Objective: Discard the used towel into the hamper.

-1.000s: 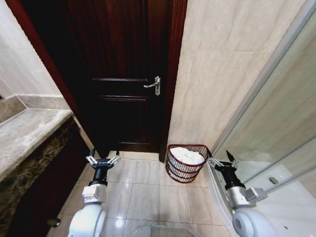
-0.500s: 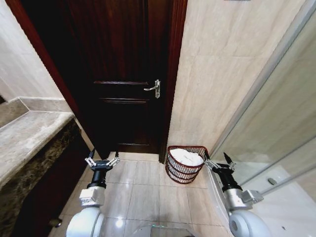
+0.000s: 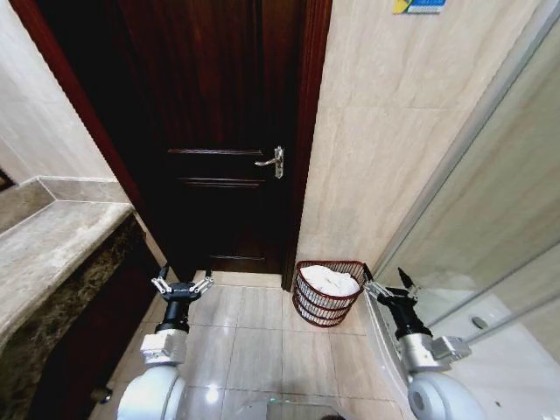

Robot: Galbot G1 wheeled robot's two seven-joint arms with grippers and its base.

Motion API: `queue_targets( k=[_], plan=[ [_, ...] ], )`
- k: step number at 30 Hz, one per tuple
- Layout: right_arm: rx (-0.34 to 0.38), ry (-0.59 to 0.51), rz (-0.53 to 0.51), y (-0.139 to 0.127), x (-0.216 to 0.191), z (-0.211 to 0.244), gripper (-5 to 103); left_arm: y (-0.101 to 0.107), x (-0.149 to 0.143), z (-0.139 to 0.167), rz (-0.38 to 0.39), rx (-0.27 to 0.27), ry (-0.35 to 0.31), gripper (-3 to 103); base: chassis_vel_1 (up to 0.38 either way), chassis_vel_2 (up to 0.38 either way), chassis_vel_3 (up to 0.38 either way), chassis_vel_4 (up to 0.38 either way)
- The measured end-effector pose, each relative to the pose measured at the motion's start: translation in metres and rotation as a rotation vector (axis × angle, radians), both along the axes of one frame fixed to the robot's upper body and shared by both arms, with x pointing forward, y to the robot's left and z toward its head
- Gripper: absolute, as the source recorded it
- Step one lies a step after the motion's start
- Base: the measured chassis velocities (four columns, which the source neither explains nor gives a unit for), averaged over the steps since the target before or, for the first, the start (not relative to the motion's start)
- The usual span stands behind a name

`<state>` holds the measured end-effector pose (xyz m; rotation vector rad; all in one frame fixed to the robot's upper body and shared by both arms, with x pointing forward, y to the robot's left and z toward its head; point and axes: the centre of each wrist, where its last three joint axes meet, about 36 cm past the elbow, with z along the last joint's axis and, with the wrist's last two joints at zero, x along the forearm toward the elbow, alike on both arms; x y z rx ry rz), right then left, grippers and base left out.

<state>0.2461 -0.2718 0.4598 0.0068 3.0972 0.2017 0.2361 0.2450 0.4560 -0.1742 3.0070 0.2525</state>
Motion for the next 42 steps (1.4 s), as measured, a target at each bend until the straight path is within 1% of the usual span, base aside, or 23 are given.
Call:
queue_targets(
  k=[25, 33, 42],
  plan=[
    [-0.002, -0.011, -0.001, 0.0, 0.0, 0.006, 100, -0.001, 0.001, 0.003, -0.004, -0.004, -0.002, 100, 0.0, 0.0, 0.0, 0.0],
    [-0.008, 0.011, -0.009, 0.0, -0.002, 0.008, 100, -0.001, 0.002, 0.001, -0.016, -0.003, 0.0, 100, 0.0, 0.0, 0.0, 0.0],
    [-0.014, 0.01, -0.009, 0.0, -0.002, 0.01, 100, -0.001, 0.003, 0.0, -0.02, -0.003, -0.002, 100, 0.0, 0.0, 0.0, 0.0]
  ],
)
